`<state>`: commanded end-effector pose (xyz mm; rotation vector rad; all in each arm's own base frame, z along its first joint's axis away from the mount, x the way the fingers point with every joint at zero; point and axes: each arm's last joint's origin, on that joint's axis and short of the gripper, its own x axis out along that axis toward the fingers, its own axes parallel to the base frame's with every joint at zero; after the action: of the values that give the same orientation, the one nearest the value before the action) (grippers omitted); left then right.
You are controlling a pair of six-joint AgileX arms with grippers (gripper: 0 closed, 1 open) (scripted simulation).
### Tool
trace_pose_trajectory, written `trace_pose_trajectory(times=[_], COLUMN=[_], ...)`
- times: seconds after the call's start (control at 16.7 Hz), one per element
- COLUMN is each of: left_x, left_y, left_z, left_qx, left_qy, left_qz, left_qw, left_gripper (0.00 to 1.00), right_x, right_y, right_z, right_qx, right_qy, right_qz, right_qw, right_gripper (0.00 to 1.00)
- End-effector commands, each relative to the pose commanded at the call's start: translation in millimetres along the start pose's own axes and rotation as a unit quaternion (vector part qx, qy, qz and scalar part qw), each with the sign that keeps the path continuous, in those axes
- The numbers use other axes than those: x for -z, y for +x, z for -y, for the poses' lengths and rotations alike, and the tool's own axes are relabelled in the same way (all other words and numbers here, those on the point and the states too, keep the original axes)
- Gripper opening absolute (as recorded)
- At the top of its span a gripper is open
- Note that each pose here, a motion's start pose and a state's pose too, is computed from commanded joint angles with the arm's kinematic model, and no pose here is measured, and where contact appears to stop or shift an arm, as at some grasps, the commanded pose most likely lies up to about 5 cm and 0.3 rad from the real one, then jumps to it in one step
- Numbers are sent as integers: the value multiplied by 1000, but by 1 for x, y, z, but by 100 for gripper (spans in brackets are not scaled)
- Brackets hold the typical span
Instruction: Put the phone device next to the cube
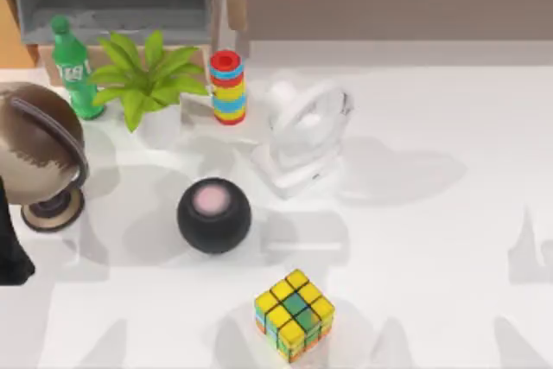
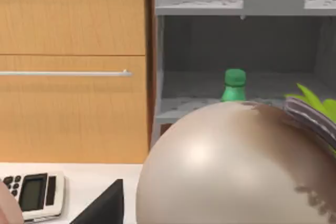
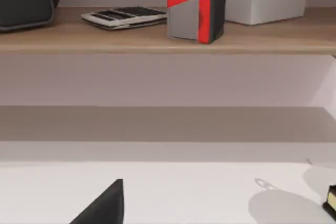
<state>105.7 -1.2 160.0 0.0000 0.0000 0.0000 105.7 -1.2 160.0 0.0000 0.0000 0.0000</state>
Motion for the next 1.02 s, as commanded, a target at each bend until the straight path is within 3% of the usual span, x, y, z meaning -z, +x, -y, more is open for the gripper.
trace_pose_trajectory(times=[0.3, 0.54, 0.78, 1.02], left_x=[0, 0, 0, 0], left_y=[0, 0, 0, 0], left_z=[0, 0, 0, 0], left_qx=[0, 0, 0, 0], left_qy=[0, 0, 0, 0], left_qz=[0, 0, 0, 0], left_qw=[1000, 1000, 1000, 1000], left_gripper=[100, 100, 100, 100], right_x=[-4, -11, -8, 1], right_y=[2, 10, 26, 37], right_z=[5, 21, 49, 84], right_qx=[23, 71, 80, 35], right_qy=[-29, -100, -144, -135], right_qz=[-39, -178, -391, -567], right_qw=[999, 976, 905, 812], right_gripper=[100, 100, 100, 100])
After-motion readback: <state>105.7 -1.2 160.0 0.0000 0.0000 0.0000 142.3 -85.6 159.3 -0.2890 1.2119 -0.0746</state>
